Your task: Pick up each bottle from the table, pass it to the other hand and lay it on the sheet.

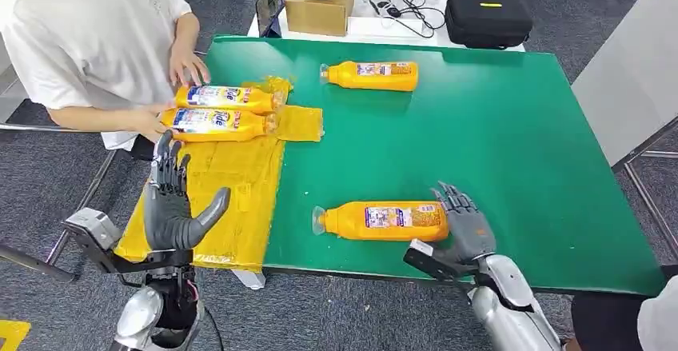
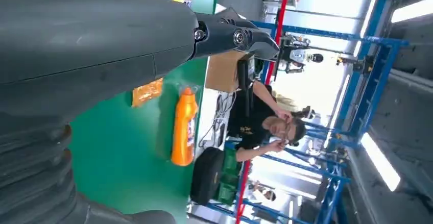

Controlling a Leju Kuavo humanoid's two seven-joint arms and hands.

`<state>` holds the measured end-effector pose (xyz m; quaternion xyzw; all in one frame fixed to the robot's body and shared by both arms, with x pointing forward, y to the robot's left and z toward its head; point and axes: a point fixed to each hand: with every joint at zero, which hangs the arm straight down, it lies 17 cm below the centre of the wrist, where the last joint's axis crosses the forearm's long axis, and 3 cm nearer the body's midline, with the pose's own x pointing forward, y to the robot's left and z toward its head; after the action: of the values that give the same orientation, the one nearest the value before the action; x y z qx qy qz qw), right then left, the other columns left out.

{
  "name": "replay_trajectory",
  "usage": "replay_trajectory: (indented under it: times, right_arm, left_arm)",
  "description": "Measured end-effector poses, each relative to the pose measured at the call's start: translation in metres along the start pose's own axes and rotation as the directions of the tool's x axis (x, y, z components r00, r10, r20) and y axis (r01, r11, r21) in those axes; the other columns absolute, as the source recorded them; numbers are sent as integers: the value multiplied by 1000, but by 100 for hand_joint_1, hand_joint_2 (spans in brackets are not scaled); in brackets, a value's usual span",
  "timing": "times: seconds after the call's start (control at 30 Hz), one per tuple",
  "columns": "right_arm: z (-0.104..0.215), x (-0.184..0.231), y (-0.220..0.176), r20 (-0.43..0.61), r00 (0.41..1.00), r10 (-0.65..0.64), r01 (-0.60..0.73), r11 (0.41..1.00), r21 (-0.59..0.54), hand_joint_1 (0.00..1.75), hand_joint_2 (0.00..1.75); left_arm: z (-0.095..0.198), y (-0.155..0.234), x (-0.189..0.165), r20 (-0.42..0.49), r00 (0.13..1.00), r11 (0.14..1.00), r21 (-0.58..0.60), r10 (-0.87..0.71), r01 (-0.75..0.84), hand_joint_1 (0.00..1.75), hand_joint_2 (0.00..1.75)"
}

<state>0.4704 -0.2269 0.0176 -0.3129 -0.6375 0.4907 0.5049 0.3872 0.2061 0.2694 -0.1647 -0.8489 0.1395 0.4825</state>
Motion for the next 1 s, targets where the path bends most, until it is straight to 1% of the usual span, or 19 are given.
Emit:
replay_trajectory:
  times: [0.1,0.23,0.4,0.57,0.73,0.9,1.0]
  right_arm:
    - [-5,1,4,9,1000,-13,13,999,37,0,175]
    - [-12,4,6,18,1000,-12,11,998,55,0,175]
    - [-22,11,11,36,997,65,-68,994,85,0,175]
    - [-29,15,12,49,994,95,-99,990,99,0,175]
    - [-40,31,13,82,988,133,-142,983,117,0,175]
    - [-49,33,23,64,984,167,-177,962,206,0,175]
    - [-51,25,33,47,979,196,-201,930,307,0,175]
  left_arm:
    - [-1,-7,0,0,1000,1000,-13,17,-17,0,175]
    - [-2,-16,0,1,999,999,-30,33,-33,0,175]
    - [-6,-26,1,-10,997,995,-58,82,-82,0,175]
    - [-8,-33,3,-7,996,993,-77,90,-90,0,175]
    - [-10,-44,3,-13,994,988,-110,112,-113,0,175]
    - [-8,-57,0,-31,989,980,-136,143,-146,0,175]
    - [-6,-60,-4,-48,986,977,-138,158,-164,0,175]
